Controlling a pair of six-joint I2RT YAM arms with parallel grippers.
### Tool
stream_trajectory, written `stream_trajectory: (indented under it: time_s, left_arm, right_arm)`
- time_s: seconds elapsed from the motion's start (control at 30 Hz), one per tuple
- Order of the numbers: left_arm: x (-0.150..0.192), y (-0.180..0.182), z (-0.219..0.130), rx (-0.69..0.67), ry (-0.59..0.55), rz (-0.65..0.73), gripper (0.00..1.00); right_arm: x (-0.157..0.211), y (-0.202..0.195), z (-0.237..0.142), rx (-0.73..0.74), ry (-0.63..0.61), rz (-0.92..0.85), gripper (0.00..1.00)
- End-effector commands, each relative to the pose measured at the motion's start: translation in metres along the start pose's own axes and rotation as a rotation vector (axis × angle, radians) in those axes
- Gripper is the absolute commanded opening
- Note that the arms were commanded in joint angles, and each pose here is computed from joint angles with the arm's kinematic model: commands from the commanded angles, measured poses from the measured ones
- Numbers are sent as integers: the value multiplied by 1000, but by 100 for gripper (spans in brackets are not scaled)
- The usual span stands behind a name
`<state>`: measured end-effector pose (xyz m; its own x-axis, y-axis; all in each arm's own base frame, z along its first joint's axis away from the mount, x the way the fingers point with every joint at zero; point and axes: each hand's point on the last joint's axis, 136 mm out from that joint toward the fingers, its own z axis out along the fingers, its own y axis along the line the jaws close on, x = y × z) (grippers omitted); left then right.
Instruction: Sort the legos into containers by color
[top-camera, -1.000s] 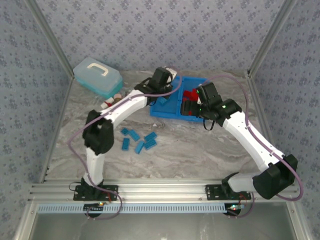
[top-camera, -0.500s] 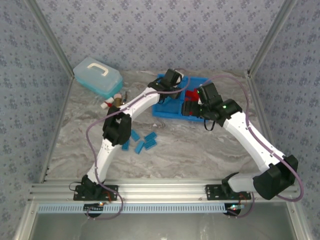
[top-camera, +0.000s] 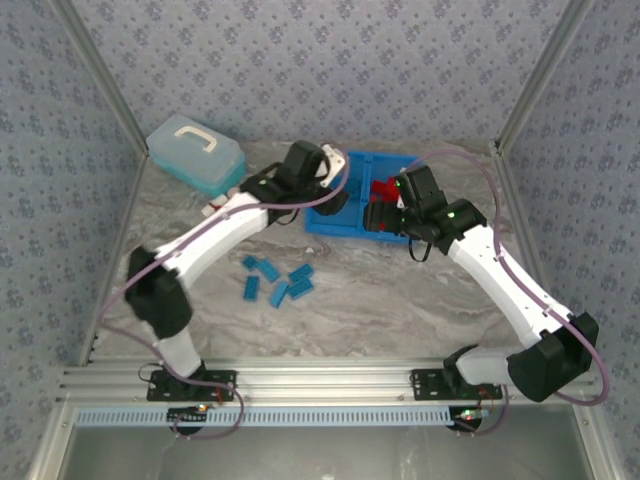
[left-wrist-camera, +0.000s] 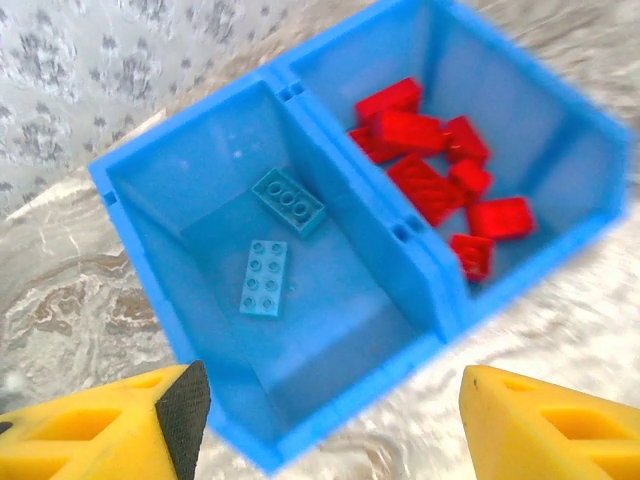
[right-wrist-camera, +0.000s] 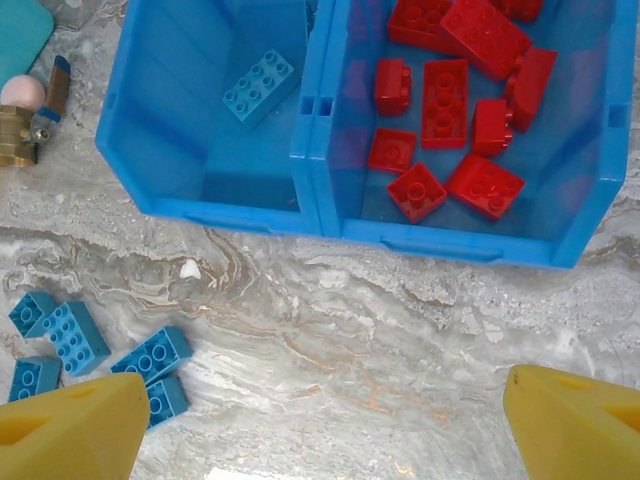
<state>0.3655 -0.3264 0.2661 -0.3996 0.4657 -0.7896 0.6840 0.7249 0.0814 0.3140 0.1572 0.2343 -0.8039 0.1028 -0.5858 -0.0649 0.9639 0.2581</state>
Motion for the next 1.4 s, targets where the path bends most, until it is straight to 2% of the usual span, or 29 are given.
stream_trajectory:
  time_s: [0.0,0.07,0.23,0.37,0.53,0.6,0.67,0.83,0.93,1.07,1.17,1.2,1.27,1.37]
  left_arm:
    - [71,-29,-19,105,179,79,69]
    - [109,-28,-30,75,252,39,69]
    - [179,-8,-49,-89,366,-174,69]
    - [228,-17,-45,-86,470,-239,69]
    - [264,-32,-33,-30,538,-273,68]
    - [275,-30,-31,-57,580,-270,66]
    - [286,-23,-32,-99,629,-252,59]
    - [304,-25,-33,-104,682,-264,50]
    - [303,-31,-26,-73,668,-280,47]
    - [310,-33,-18,-73,713,-277,35]
    - [314,-36,-15,-63,743,-277,31]
    - [314,-36,-15,-63,749,-273,27]
    - [309,-33,-15,-74,746,-260,20]
    - [279,-24,-27,-100,684,-242,19]
  right_arm:
    - [1,2,-3,-13,-11,5,94]
    - [1,4,-2,-17,-10,2,94]
    - [2,6,-1,-26,-4,-2,94]
    - [2,8,1,-31,3,-5,94]
    - [2,10,2,-31,8,-7,94]
    - [2,10,2,-32,12,-9,94]
    - [1,11,1,-29,9,-9,94]
    - [0,13,2,-29,9,-12,94]
    - [-1,14,4,-32,7,-11,94]
    - [-1,17,4,-34,14,-16,94]
    - [-1,17,1,-30,11,-21,94]
    - [-1,16,0,-28,10,-20,94]
    - [-1,15,-2,-26,8,-19,94]
    - [-1,15,-5,-28,-1,-18,94]
